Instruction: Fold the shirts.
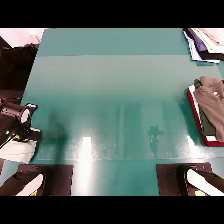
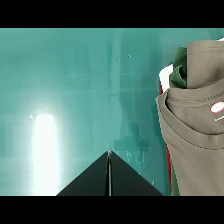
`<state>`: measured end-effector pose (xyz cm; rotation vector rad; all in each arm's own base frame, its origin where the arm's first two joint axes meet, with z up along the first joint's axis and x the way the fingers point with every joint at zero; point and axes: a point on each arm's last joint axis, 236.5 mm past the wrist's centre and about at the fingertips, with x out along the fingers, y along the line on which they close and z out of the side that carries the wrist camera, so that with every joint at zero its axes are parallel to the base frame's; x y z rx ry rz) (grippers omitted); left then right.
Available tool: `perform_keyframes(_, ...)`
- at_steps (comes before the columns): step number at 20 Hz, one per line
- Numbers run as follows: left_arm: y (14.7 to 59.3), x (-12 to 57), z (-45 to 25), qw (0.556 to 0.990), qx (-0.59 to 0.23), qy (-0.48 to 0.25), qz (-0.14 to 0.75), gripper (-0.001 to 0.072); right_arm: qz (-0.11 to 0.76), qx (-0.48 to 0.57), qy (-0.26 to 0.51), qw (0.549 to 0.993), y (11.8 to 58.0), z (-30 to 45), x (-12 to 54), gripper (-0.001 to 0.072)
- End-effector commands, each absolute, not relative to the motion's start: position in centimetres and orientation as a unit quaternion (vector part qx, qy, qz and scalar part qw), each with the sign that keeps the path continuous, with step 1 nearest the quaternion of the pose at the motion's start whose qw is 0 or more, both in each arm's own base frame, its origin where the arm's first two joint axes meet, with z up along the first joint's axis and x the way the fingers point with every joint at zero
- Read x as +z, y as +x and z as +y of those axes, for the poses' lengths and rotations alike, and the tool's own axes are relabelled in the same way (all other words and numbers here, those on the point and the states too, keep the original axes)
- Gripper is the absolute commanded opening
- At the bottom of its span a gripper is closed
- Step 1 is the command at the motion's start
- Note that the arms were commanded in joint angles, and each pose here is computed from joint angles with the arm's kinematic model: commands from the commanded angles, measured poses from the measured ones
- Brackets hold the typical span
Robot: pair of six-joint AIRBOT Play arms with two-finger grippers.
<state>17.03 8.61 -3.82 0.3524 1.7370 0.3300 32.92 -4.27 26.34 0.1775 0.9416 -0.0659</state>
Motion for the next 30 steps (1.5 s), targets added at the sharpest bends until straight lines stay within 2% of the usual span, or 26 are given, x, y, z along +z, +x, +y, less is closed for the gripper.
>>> perform_keyframes(1,19.6,-1.8,8.5,0.654,0.149,0.144,0.727,0.0028,0.450,-0.032,0.085,0.889,33.1,-4.3,26.4,0.0020)
perform_keyframes(4,25.0,4.9,6.6,0.733,0.126,0.118,0.658,0.0027,0.450,-0.032,0.085,0.888,33.1,-4.3,26.4,0.0019)
perform_keyframes(6,28.0,11.0,3.6,0.788,0.081,0.110,0.600,0.0028,0.445,-0.032,0.085,0.891,33.3,-4.3,26.6,0.0020)
perform_keyframes(9,29.8,19.6,-5.7,0.855,-0.090,0.082,0.504,0.0026,0.440,-0.032,0.085,0.894,33.5,-4.4,26.8,0.0020)
perform_keyframes(11,29.5,24.7,-11.7,0.879,-0.191,0.063,0.432,0.0027,0.440,-0.032,0.085,0.894,33.5,-4.4,26.8,0.0019)
perform_keyframes(14,28.3,28.9,-18.0,0.886,-0.294,0.080,0.350,0.0026,0.440,-0.032,0.085,0.893,33.5,-4.4,26.7,0.0020)
perform_keyframes(16,27.7,28.6,-21.1,0.871,-0.339,0.114,0.336,0.0027,0.440,-0.032,0.085,0.893,33.5,-4.4,26.7,0.0019)
perform_keyframes(22,31.3,16.8,-25.5,0.778,-0.369,0.198,0.469,0.0029,0.450,-0.031,0.085,0.888,33.0,-4.3,26.4,0.0020)
perform_keyframes(23,32.1,14.8,-26.0,0.766,-0.370,0.210,0.483,0.0145,0.454,-0.031,0.085,0.886,32.9,-4.2,26.3,0.0020)
perform_keyframes(24,32.9,13.4,-26.0,0.761,-0.361,0.215,0.495,0.0486,0.455,-0.031,0.086,0.886,32.8,-4.2,26.3,0.0019)
perform_keyframes(25,33.5,12.3,-25.4,0.760,-0.339,0.219,0.510,0.0643,0.455,-0.031,0.085,0.886,32.8,-4.2,26.3,0.0020)
perform_keyframes(27,33.7,11.9,-22.8,0.756,-0.303,0.227,0.535,0.0642,0.455,-0.031,0.086,0.886,32.8,-4.2,26.3,0.0019)
perform_keyframes(30,32.7,12.0,-19.1,0.751,-0.261,0.164,0.584,0.0642,0.455,-0.031,0.085,0.886,32.8,-4.2,26.3,0.0020)
